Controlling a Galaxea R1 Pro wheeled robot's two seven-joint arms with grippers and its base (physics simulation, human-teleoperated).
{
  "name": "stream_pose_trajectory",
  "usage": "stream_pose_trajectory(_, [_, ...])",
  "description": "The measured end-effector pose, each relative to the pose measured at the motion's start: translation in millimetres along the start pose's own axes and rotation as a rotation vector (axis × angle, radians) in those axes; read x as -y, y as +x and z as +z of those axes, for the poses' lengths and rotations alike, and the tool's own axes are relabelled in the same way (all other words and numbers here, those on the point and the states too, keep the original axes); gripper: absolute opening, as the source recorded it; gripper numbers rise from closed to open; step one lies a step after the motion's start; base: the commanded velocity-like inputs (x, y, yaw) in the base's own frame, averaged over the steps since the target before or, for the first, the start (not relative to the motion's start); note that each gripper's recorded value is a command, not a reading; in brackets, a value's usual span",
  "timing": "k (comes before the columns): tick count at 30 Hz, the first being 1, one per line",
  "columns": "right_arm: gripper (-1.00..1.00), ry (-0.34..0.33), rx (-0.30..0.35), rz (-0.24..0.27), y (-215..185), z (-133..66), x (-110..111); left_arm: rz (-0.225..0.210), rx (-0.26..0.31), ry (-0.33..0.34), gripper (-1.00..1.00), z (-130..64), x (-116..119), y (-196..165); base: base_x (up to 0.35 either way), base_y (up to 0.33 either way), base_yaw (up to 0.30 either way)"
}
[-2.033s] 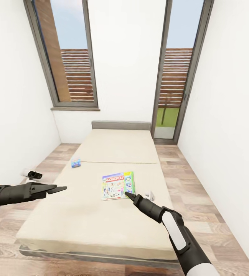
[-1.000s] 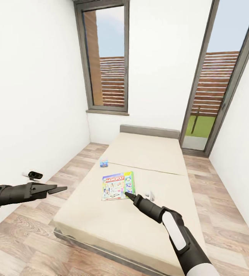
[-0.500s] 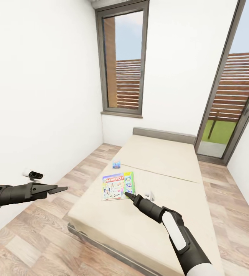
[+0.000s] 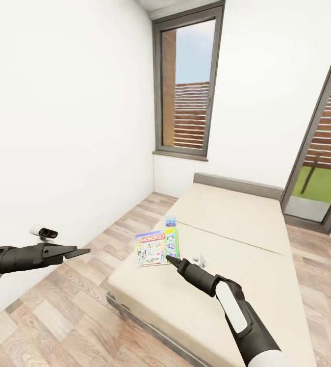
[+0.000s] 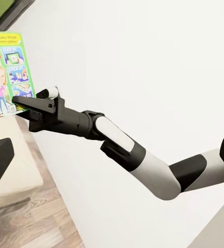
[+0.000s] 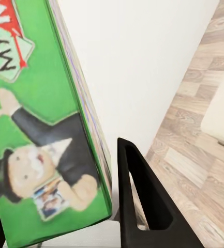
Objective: Put all the toys in the child's room - the three board games (two on the bed and one on the table), the two jigsaw puzzles on the table, and the tennis ball on the table - inside the toy box on the table in the child's room.
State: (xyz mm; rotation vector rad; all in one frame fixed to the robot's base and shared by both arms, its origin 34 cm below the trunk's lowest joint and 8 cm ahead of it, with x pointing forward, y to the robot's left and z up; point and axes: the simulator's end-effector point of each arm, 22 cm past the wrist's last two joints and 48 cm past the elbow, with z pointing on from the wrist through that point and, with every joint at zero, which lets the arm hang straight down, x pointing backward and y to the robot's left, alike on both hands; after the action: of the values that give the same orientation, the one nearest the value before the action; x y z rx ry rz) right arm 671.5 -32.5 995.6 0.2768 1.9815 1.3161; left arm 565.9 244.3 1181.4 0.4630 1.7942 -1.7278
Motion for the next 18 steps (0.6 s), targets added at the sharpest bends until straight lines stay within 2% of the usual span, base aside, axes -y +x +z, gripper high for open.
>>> stream_pose_trajectory(5, [-1.0,-0.002,0.004,-0.004,-2,-2.7,-6,0.004,0.0,0.001,1.0,-0.2,7,-2,0.0,0.0,0.242])
stream_pose_trajectory(11, [-1.0,-0.006,0.049,-0.022,-14,-6.1,-14,0.01,0.001,0.002,1.0,-0.5,14,-4,0.0,0.0,0.242])
stream_pose_trajectory(18, [-1.0,-0.008,0.058,-0.027,-17,-9.8,-22,0.015,0.002,0.003,1.0,-1.0,23,-7,0.0,0.0,0.237])
